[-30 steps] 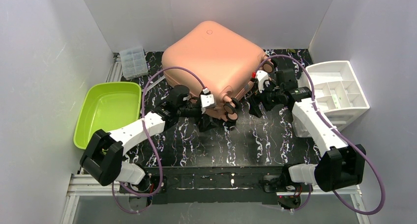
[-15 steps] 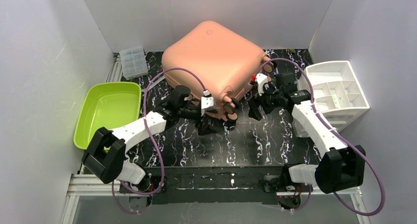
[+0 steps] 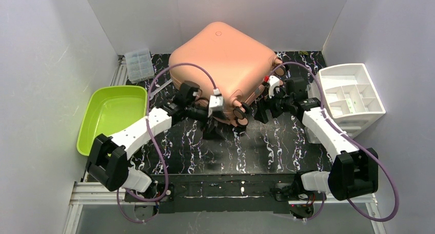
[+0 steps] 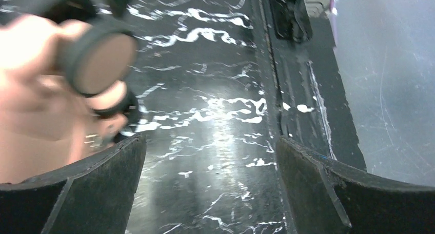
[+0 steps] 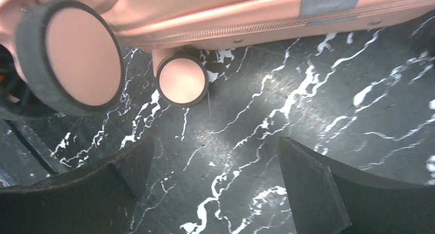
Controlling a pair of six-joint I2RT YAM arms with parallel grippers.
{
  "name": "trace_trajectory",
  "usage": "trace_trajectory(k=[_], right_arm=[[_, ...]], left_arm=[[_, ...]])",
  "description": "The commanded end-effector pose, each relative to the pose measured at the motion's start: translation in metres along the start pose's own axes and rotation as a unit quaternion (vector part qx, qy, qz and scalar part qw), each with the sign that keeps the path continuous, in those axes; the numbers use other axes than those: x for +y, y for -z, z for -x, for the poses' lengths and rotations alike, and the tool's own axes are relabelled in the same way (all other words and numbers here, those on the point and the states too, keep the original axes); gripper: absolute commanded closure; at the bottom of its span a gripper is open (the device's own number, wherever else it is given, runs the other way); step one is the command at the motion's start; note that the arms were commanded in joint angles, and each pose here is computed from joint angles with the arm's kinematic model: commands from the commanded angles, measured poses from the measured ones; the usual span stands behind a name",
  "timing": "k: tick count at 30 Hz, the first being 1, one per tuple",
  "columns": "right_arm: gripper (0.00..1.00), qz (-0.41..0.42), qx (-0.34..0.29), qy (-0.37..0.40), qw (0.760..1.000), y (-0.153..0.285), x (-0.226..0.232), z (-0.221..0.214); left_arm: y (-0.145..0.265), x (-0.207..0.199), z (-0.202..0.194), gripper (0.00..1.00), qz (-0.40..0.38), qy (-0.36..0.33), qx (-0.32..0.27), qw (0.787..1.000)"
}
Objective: Open, take out, and arrange the luggage
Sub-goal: Rotate the luggage at the center of the board.
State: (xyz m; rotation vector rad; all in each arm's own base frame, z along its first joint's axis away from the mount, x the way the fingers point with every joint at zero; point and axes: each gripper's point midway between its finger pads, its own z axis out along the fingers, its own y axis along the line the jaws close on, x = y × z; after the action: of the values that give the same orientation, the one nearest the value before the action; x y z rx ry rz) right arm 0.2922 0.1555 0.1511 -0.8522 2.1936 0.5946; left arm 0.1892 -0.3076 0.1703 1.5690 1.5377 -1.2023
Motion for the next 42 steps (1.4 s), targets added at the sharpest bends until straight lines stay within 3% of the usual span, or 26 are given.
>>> trace_trajectory(k=[1, 5, 9, 13, 20, 24, 31, 35, 42], right_arm=[[0.0, 0.044, -0.09, -0.049, 0.994, -0.013, 0.016, 0.017], [0.0, 0.112, -0.158, -0.009, 0.981, -0.017, 0.041, 0.022], [0.0, 0.102, -0.217, 0.039, 0.97, -0.026, 0.039, 0.03], [0.0, 0.078, -0.223, 0.055, 0.97, -0.026, 0.035, 0.034], [0.0, -0.002, -0.209, 0.08, 0.975, -0.015, 0.012, 0.037], [0.0, -0.02, -0.219, 0.096, 0.971, 0.004, 0.011, 0.05], [0.0, -0.066, -0.218, 0.126, 0.966, 0.032, -0.002, 0.08], [0.0, -0.027, -0.188, 0.139, 0.972, 0.032, 0.01, 0.078], [0.0, 0.027, -0.188, 0.172, 0.967, 0.028, 0.029, 0.069]], left_arm=[[0.051, 0.01, 0.066, 0.04, 0.044, 0.001, -0.05, 0.998], [0.083, 0.02, 0.088, 0.02, 0.096, -0.002, -0.04, 0.995], [0.099, 0.046, 0.097, 0.02, 0.162, 0.004, -0.03, 0.986], [0.102, 0.064, 0.078, 0.02, 0.197, 0.047, 0.0, 0.979], [0.059, 0.023, 0.015, 0.02, 0.071, 0.136, -0.015, 0.988], [0.043, 0.022, -0.008, 0.02, 0.056, 0.148, -0.001, 0.987], [0.021, 0.026, -0.005, 0.02, 0.043, 0.122, -0.027, 0.991], [0.011, 0.038, -0.006, 0.02, 0.049, 0.133, -0.043, 0.989], [0.0, 0.056, 0.005, 0.02, 0.064, 0.131, -0.047, 0.988]])
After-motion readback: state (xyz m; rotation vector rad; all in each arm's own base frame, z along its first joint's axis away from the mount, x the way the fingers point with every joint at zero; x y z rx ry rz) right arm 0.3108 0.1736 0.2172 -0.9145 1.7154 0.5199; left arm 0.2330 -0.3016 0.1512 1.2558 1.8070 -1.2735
